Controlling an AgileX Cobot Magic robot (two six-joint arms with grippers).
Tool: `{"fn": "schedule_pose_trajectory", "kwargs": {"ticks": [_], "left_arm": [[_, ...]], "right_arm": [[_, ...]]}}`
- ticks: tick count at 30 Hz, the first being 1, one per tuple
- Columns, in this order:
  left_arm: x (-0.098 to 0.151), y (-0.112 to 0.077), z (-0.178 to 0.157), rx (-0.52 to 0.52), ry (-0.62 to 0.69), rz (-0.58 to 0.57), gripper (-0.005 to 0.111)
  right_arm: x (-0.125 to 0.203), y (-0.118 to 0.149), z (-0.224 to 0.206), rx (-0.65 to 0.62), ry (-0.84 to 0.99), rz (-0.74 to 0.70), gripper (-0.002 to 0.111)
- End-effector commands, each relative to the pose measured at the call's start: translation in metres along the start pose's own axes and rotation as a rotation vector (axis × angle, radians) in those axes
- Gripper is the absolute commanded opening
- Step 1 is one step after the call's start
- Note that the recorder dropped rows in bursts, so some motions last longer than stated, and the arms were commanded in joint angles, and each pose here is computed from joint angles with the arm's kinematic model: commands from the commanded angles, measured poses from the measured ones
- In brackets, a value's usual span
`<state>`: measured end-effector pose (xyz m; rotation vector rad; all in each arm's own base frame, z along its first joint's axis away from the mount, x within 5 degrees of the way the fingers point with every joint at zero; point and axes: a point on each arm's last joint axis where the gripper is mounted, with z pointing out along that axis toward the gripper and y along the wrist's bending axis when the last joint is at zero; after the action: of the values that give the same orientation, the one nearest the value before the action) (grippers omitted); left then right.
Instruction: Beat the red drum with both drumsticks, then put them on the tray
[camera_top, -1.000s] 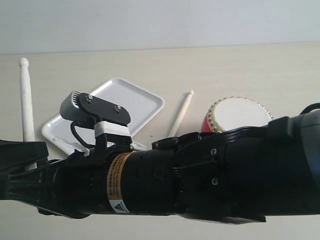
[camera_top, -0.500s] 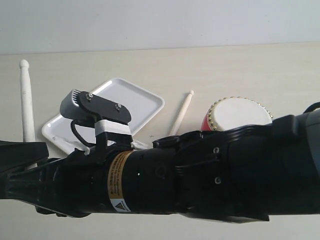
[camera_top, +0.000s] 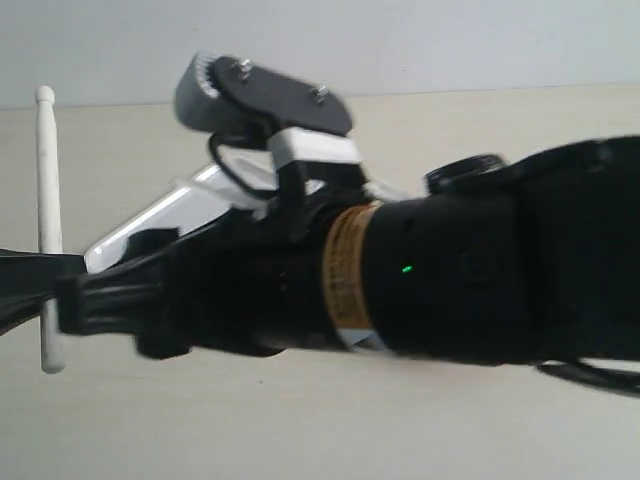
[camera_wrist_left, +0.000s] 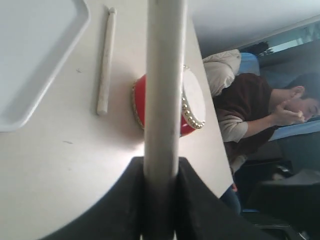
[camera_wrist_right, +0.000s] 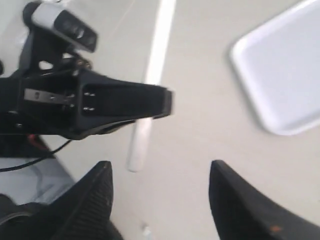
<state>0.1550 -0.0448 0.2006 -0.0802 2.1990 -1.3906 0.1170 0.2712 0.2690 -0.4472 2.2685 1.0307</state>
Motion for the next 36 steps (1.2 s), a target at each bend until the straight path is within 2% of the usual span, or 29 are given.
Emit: {"fn": "schedule_pose_trajectory", "kwargs": {"ticks": [1,4,9,15,18,23,27,36], "left_arm": [[-0.004,0.002,0.000,-0.049,0.006,0.011,0.000],[-0.004,0.001,-0.001,-0.048,0.003,0.026,0.000],[-0.004,-0.003,-0.003,-0.046,-0.012,0.053,0.000],[-0.003,-0.009,-0.005,-0.045,-0.042,0.084,0.000],[-0.004,-0.008,-0.005,-0.055,-0.052,0.091,0.000],[-0.005,-0.006,-0.006,-0.075,-0.060,0.091,0.000],[-0.005,-0.006,-0.006,-0.075,-0.060,0.091,0.000],[-0.004,-0.006,-0.005,-0.070,-0.053,0.096,0.000]], "right_arm": [[-0.015,-0.024,-0.036,0.307,-0.051,-0.082,0.056],[-0.022,-0.034,-0.043,0.423,-0.053,-0.101,0.055],[-0.041,-0.044,-0.027,0.481,-0.060,-0.024,0.053],[-0.052,-0.060,0.021,0.526,0.073,0.115,0.051],[-0.055,-0.063,0.050,0.531,0.170,0.111,0.051],[-0.060,-0.083,0.089,0.661,0.269,0.178,0.051],[-0.066,-0.100,0.110,0.693,0.301,0.290,0.051],[-0.073,-0.142,0.122,0.814,0.358,0.405,0.051]]}}
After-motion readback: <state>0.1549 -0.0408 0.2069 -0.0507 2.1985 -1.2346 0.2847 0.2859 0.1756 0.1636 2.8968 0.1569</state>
